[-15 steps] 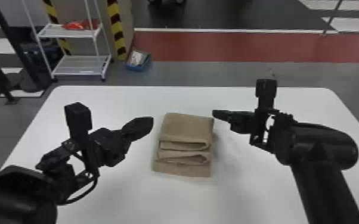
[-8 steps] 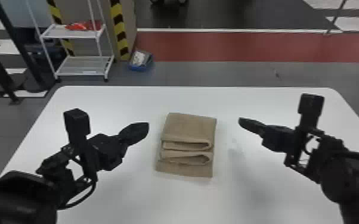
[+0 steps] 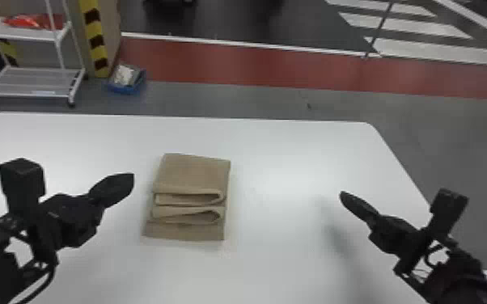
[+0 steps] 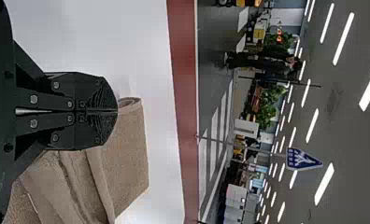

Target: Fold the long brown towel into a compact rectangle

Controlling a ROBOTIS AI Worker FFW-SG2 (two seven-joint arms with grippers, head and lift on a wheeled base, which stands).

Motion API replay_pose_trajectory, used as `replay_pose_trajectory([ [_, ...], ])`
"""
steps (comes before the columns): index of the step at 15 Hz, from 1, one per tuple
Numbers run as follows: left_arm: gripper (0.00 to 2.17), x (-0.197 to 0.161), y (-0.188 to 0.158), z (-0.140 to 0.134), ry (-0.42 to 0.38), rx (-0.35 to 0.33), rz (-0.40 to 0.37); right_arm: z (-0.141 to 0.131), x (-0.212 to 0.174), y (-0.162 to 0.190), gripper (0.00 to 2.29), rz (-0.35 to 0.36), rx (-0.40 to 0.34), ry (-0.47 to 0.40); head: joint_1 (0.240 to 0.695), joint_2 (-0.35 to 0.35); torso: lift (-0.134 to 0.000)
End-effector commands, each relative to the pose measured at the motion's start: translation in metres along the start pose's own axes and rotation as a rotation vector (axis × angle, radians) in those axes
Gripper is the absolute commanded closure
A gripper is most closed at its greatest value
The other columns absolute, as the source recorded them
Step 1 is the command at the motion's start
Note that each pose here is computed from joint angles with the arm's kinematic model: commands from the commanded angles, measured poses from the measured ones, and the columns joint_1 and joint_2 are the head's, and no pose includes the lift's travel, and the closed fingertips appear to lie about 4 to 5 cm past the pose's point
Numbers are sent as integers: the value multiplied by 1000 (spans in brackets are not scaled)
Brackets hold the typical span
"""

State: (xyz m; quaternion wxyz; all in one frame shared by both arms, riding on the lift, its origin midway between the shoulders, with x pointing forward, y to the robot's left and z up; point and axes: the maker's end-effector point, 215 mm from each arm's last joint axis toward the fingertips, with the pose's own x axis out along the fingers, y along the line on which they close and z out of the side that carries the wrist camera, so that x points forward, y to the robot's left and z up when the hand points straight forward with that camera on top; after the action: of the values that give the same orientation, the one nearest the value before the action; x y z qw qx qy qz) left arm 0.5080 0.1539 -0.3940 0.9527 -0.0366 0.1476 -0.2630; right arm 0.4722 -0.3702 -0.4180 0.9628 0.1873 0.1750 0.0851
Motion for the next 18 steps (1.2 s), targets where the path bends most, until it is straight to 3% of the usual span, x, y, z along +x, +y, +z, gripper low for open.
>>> replay_pose_trajectory([
  [1, 1474, -7, -5, -17, 27, -9, 8, -2, -13, -9, 1943, -7, 11, -28, 695, -234, -123],
  [6, 1477, -14, -27, -49, 72, -33, -9, -2, -10, 1, 1943, 19, 20, -31, 695, -268, -123],
  [18, 1474, -4, -87, -79, 126, -2, -68, 8, -13, 2, 1943, 48, 53, -52, 695, -336, -123],
])
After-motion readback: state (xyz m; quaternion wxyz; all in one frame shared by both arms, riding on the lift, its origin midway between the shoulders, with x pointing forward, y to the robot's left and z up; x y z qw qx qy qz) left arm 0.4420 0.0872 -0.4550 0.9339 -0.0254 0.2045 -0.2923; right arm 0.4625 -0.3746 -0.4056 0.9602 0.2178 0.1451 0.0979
